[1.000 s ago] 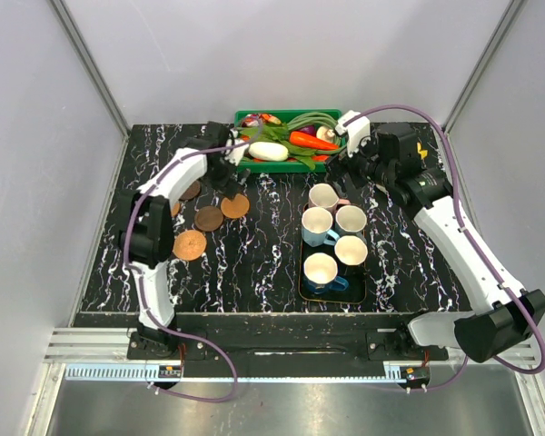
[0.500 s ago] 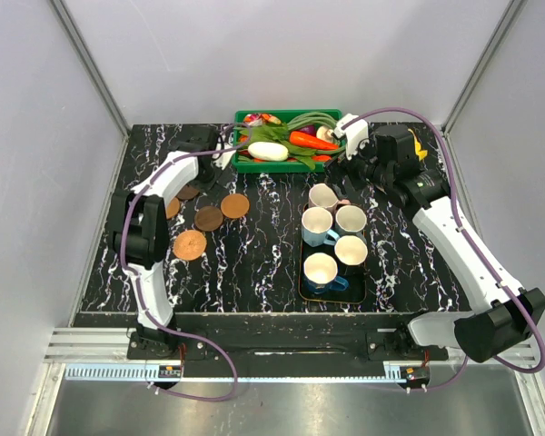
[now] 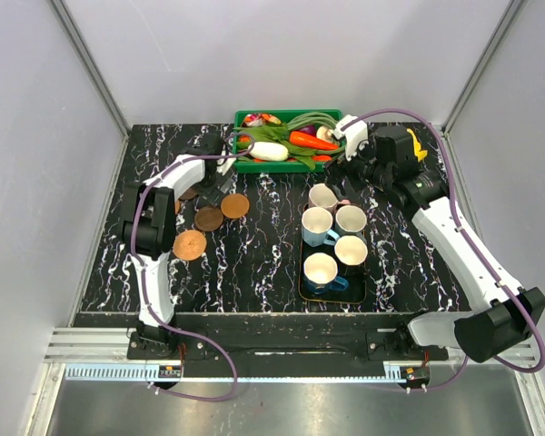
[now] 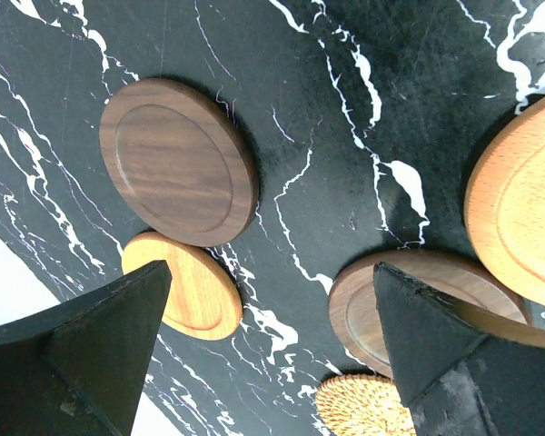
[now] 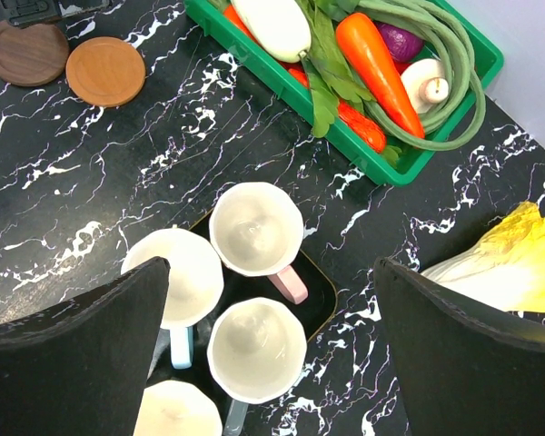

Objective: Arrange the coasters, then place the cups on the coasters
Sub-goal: Move the coaster to the center of the board.

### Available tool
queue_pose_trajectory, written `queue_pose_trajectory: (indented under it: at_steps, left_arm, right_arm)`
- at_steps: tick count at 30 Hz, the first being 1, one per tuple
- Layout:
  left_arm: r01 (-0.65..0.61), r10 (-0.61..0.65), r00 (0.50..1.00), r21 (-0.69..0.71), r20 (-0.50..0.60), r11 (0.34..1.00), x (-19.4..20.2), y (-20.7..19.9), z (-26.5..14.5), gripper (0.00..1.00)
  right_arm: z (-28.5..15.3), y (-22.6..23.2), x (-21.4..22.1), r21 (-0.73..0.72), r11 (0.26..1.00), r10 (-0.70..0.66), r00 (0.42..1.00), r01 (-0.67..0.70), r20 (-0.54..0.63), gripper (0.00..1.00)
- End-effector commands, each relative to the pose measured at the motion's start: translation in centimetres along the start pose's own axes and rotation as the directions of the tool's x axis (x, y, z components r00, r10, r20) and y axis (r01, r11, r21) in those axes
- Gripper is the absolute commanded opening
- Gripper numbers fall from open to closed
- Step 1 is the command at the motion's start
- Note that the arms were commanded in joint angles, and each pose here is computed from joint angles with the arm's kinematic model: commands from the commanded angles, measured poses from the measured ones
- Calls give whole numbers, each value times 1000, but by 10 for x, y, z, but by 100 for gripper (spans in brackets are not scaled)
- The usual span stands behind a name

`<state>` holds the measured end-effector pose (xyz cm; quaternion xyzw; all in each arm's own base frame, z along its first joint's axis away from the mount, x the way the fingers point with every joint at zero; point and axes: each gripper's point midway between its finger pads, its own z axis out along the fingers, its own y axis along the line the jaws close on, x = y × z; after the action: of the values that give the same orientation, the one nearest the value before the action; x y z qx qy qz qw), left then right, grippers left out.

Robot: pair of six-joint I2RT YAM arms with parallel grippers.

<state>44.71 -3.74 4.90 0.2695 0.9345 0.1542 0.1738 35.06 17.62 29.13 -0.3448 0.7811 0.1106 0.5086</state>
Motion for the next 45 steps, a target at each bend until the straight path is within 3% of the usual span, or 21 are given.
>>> queue_pose_trajectory:
  at_steps: [1,7,13,27,34,45]
  left_arm:
    - [-10,10,1000,-55,5,998,-3,10,4,99]
    - [-17,17,1000,-67,-2,998,-4,13,1,99]
    - [27,-28,997,12,75,1000,-13,10,-23,99]
    - [-46,46,999,47,-1,998,18,-7,-12,99]
    - [-7,4,1000,-83,-31,997,13,11,11,99]
    - [84,-85,996,-295,12,952,-34,57,44,99]
  right_arm:
    - [-4,-5,-11,22,999,-27,999,26,45,100]
    - [-4,-6,-11,26,999,-27,999,26,42,99]
    - [-4,-6,-11,25,999,-30,999,28,45,100]
    - [-3,-4,-9,16,1000,-27,999,27,45,100]
    - [-2,-3,-8,12,1000,-26,999,25,45,100]
    - [0,-3,-5,14,1000,-26,999,26,40,100]
